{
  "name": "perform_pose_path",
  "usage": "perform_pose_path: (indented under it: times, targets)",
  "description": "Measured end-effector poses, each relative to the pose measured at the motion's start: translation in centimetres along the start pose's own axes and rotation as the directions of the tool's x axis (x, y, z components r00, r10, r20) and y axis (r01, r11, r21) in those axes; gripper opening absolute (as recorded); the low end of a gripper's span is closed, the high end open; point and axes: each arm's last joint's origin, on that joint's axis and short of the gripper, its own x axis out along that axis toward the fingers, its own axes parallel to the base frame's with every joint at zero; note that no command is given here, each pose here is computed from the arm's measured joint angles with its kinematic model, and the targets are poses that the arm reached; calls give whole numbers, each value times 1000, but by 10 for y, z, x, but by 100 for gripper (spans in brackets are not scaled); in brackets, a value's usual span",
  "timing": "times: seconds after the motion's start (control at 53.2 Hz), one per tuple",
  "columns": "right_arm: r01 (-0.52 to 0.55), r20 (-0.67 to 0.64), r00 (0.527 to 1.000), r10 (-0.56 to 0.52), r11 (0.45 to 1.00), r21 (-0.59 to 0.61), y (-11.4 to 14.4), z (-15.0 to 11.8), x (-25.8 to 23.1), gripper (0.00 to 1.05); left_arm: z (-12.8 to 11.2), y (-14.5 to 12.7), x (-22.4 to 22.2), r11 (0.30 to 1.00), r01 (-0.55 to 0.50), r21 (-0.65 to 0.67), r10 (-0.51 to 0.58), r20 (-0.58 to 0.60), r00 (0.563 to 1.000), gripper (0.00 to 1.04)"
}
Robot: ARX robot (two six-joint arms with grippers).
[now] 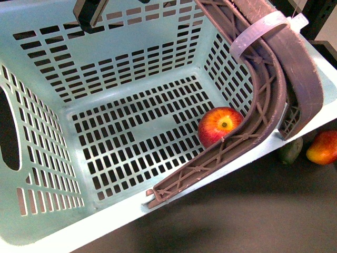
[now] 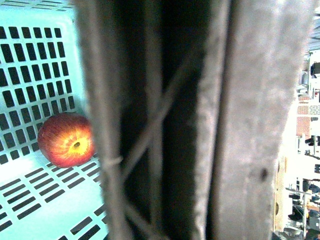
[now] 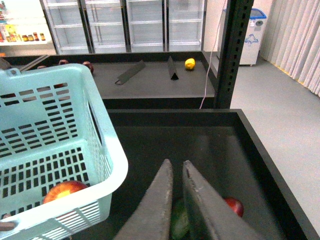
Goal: Pick apple with right arm and hold basket with left
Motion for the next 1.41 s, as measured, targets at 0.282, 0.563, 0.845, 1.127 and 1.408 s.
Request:
perform_pose_path:
  times: [0.282,0.563,0.845,1.127,1.408]
  targets:
    - [0,0,1000,0,1000,0,0,0,0,68,0,0,0,1000,0,2,0,0,1000,15]
    - [0,0,1000,0,1000,0,0,0,0,95,0,0,0,1000,0,2,0,0,1000,15]
    - [0,0,1000,0,1000,0,0,0,0,96,2,-2,2,999,14,-50,-6,165,986,15]
    - [0,1,1000,0,1000,0,0,0,0,96,31,5,-3,982,16,-188,63,406,912,15]
    - [0,1,1000,0,1000,0,0,0,0,96,60,35,-12,937,-24,-348,200,482,853,15]
